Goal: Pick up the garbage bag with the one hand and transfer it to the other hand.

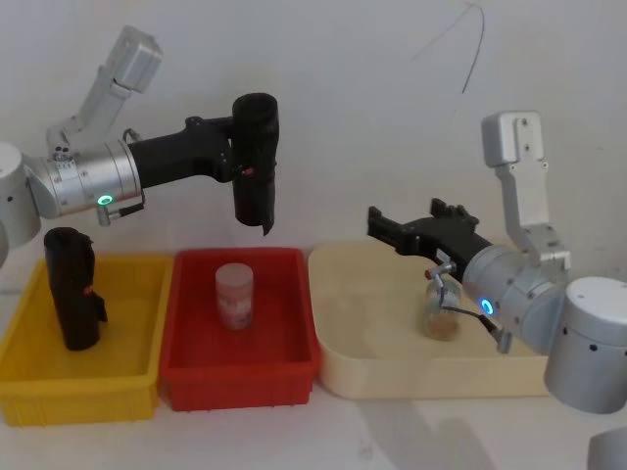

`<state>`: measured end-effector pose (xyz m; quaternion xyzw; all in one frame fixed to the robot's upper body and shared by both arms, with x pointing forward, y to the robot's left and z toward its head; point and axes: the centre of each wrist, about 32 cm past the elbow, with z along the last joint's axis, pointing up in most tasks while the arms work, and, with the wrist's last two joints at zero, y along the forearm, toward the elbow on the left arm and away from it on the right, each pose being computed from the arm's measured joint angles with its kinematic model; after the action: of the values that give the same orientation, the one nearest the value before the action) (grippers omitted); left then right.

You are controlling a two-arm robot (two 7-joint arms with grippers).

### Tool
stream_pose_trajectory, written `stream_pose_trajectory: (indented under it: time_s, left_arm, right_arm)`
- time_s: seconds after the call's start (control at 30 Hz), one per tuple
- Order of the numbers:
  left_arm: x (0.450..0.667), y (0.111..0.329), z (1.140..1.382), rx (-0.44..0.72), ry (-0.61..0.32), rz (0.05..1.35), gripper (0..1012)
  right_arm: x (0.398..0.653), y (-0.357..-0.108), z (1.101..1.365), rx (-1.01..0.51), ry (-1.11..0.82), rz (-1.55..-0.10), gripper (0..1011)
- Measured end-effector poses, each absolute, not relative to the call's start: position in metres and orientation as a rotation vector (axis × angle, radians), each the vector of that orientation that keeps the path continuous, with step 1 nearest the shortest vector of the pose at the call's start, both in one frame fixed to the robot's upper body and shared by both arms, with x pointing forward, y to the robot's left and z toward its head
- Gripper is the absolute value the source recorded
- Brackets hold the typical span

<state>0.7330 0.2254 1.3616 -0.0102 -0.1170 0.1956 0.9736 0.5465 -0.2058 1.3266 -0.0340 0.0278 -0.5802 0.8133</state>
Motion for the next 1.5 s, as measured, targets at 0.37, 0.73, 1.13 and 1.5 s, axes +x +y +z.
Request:
stream_pose_trajectory:
  time_s: [0.37,0.73,1.13,1.5]
  left_arm:
    - [0.733,0.225,1.362,-0.021,-0.236,0.395,379]
    - [0.733,0.225,1.362,-0.021,-0.236,0.395,379]
    - [0.733,0.225,1.361,-0.021,-0.236,0.395,379]
    - [0.733,0.225,1.362,-0.021,-0.236,0.395,379]
  right_arm:
    - [0.547,-0.184,1.319,-0.001,0.005,-1.059,999]
    - [0.555,-0.154,1.305,0.030,-0.067,-1.003,1000]
    - [0.567,-0.128,1.290,0.030,-0.108,-1.056,1000]
    - [0.577,-0.109,1.283,0.029,-0.114,-1.080,1000]
